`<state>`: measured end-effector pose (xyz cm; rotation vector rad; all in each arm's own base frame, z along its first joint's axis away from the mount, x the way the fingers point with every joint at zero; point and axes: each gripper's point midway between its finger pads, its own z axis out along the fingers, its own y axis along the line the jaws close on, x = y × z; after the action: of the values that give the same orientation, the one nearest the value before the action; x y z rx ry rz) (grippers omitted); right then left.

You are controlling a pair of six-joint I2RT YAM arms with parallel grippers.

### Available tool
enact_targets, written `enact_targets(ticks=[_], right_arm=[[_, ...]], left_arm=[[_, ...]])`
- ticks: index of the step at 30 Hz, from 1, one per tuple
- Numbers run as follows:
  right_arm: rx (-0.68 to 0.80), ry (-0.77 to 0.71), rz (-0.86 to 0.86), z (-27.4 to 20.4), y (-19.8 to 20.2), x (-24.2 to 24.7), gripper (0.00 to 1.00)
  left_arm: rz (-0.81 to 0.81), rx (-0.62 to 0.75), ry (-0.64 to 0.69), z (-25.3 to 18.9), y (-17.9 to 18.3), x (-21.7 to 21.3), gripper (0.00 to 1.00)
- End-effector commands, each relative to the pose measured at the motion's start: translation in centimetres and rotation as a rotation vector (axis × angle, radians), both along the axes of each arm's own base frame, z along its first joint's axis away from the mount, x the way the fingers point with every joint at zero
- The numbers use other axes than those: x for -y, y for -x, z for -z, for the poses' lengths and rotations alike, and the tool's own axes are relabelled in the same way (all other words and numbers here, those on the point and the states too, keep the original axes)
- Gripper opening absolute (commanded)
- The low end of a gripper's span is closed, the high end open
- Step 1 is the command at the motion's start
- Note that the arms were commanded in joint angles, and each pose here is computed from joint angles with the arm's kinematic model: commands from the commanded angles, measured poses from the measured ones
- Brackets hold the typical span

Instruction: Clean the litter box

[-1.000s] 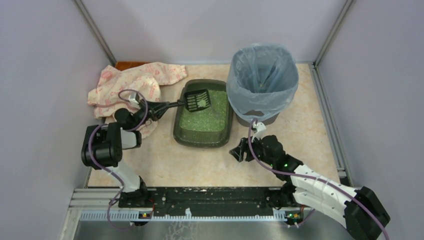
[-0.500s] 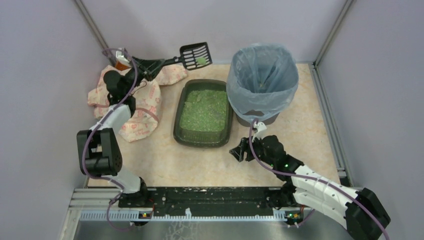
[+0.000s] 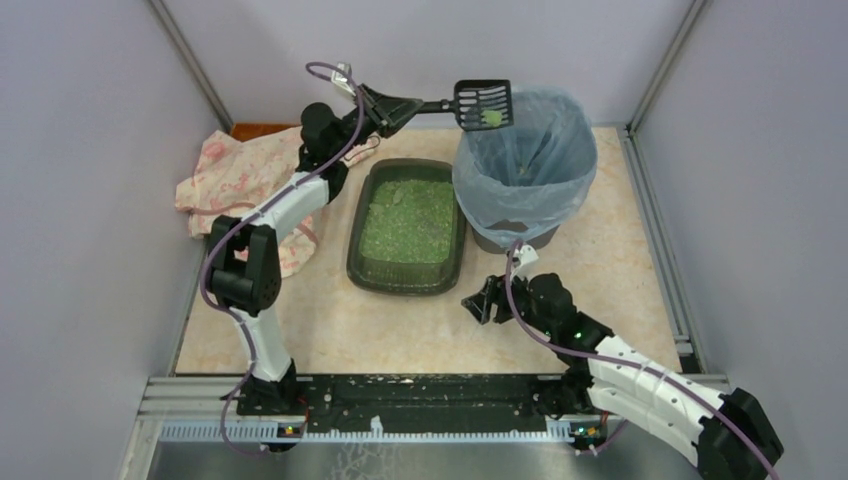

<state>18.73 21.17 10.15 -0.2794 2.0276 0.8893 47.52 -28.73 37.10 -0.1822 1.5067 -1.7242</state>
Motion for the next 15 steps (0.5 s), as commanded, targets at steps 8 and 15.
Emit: enact_targets(ticks=[8, 15], right_arm=[[0.026, -0.002, 0.015, 0.1, -0.2, 0.3, 0.64], [0.016, 0.001, 0.006, 0.6, -0.2, 0.1, 0.64]], left_arm=[[-0.166, 0.538, -0.238, -5.9, 3.4, 4.7, 0.00], [-0.205, 0.928, -0.401, -6.6, 9.1, 7.3, 0.00]])
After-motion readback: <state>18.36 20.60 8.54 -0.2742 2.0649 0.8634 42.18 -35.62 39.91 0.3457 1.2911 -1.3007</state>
